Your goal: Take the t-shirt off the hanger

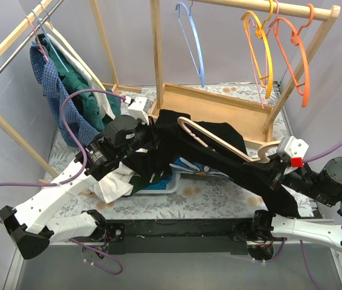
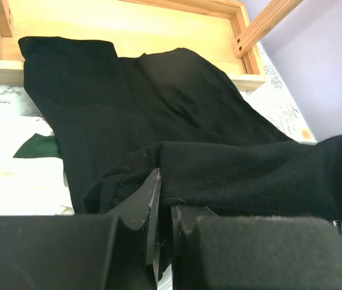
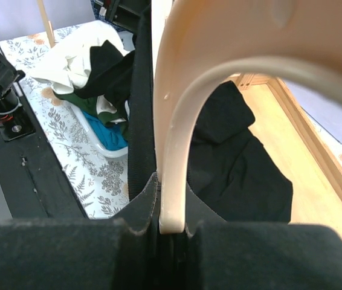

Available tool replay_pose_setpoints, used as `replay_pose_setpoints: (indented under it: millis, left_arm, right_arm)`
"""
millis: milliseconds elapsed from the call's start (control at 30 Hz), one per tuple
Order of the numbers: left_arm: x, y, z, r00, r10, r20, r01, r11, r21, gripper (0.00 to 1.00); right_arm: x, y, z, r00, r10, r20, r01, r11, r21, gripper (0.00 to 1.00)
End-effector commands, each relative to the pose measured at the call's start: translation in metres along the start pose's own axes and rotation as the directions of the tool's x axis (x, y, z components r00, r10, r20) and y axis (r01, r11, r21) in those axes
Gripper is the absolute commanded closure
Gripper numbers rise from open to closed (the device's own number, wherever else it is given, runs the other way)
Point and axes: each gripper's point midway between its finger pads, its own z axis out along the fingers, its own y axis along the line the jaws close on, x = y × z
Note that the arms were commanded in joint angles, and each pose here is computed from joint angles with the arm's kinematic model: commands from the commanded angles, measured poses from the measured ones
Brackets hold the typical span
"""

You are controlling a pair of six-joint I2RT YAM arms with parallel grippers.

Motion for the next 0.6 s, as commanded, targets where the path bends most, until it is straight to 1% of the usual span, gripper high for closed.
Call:
replay_pose_setpoints:
  millis: [0, 67, 100, 167, 200, 233, 367, 433, 467, 533, 567]
  left_arm:
    - [-0.005, 0.14, -0.025, 0.996, 0.068, 0.049, -0.029, 0.828, -0.56, 1.0]
    - [-0.004, 0.132, -0.019, 0.996, 0.08, 0.038, -0.049, 0.856, -0.514, 1.0]
    - [-0.006, 0.123, -0.015, 0.995, 0.093, 0.036, -0.066, 0.885, -0.46, 1.0]
    - [-0.007, 0.11, -0.01, 0.992, 0.125, 0.022, -0.107, 0.916, -0.387, 1.0]
    - [-0.008, 0.105, -0.008, 0.987, 0.16, 0.011, -0.146, 0.923, -0.355, 1.0]
    - [-0.007, 0.096, -0.007, 0.986, 0.169, 0.001, -0.161, 0.941, -0.298, 1.0]
    - [0.001, 0.074, -0.007, 0.974, 0.223, -0.028, -0.225, 0.962, -0.152, 1.0]
    - [0.008, 0.065, -0.011, 0.966, 0.255, -0.037, -0.258, 0.963, -0.083, 1.0]
    - [0.013, 0.057, -0.012, 0.966, 0.255, -0.045, -0.256, 0.966, -0.027, 1.0]
    - [0.023, 0.054, -0.015, 0.962, 0.268, -0.059, -0.268, 0.963, 0.008, 1.0]
    - [0.024, 0.049, -0.019, 0.962, 0.267, -0.054, -0.265, 0.963, 0.039, 1.0]
  right_arm:
    - [-0.029, -0.024, -0.048, 0.991, 0.008, 0.134, -0.016, 0.998, 0.06, 0.99]
    - [-0.027, -0.023, -0.038, 0.994, -0.014, 0.105, 0.007, 0.998, 0.066, 0.99]
    - [-0.028, -0.023, -0.032, 0.994, -0.021, 0.105, 0.013, 0.997, 0.075, 0.99]
    - [-0.028, -0.022, -0.018, 0.996, -0.04, 0.082, 0.033, 0.996, 0.082, 0.99]
    - [-0.025, -0.024, -0.01, 0.996, -0.058, 0.062, 0.052, 0.994, 0.099, 0.99]
    - [-0.028, -0.023, 0.0, 0.996, -0.066, 0.06, 0.059, 0.993, 0.107, 0.99]
    - [-0.03, -0.022, 0.029, 0.994, -0.098, 0.037, 0.093, 0.987, 0.134, 0.99]
    - [-0.035, -0.024, 0.042, 0.993, -0.104, 0.057, 0.094, 0.982, 0.163, 0.99]
    - [-0.038, -0.025, 0.045, 0.992, -0.109, 0.067, 0.096, 0.98, 0.172, 0.99]
    - [-0.039, -0.028, 0.05, 0.99, -0.112, 0.084, 0.093, 0.975, 0.202, 0.99]
    - [-0.049, -0.033, 0.05, 0.987, -0.107, 0.123, 0.077, 0.97, 0.231, 0.99]
